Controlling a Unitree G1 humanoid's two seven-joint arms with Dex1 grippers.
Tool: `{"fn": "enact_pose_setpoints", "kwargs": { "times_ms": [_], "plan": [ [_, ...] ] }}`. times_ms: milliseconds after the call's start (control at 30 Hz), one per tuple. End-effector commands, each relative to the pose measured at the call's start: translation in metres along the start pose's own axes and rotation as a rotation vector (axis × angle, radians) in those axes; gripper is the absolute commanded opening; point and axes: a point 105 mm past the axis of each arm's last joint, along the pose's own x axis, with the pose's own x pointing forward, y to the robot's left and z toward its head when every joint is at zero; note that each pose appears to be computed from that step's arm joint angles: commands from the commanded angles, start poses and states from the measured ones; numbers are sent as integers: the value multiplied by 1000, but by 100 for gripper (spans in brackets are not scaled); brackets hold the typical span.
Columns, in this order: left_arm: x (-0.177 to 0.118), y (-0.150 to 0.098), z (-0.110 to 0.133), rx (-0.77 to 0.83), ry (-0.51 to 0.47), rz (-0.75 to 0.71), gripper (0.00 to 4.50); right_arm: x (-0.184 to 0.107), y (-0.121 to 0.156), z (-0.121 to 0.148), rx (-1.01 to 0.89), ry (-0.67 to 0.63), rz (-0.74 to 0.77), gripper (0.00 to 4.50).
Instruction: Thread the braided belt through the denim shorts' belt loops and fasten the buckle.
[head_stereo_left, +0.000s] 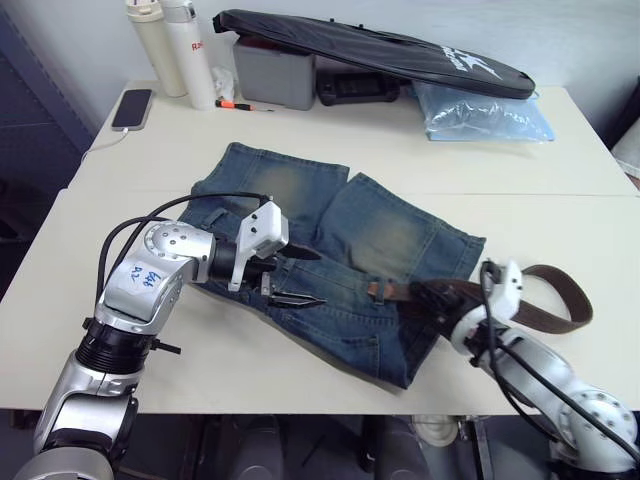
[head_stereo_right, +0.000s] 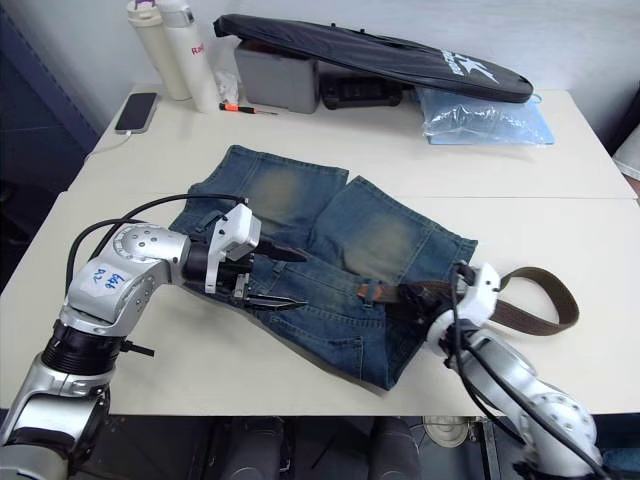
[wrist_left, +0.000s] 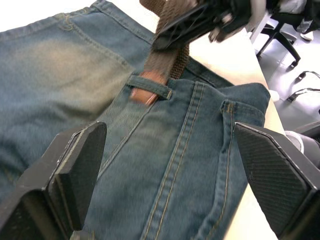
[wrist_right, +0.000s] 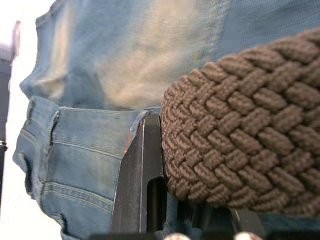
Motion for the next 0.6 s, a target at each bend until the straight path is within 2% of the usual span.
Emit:
{"fn": "enact_pose_setpoints", "kwargs": {
  "times_ms": [33,300,433,467,500,600],
  "plan": [
    [-1,-3,12,44,-25,-1,445,4,6,-14,-24,51,41,0],
    [7,-4,16,55,-39,-22,445,23,6,-18,-36,51,54,0],
    [11,-4,18,59,-45,-27,445,22,3,-19,-13,44,53,0],
    [12,-3,18,61,-47,-28,450,18,1,-16,-3,34,48,88],
    [12,-2,18,61,-48,-29,450,15,-1,-14,6,24,39,112],
    [15,-3,18,65,-50,-40,450,1,-4,-9,65,-4,35,255]
  ]
}}
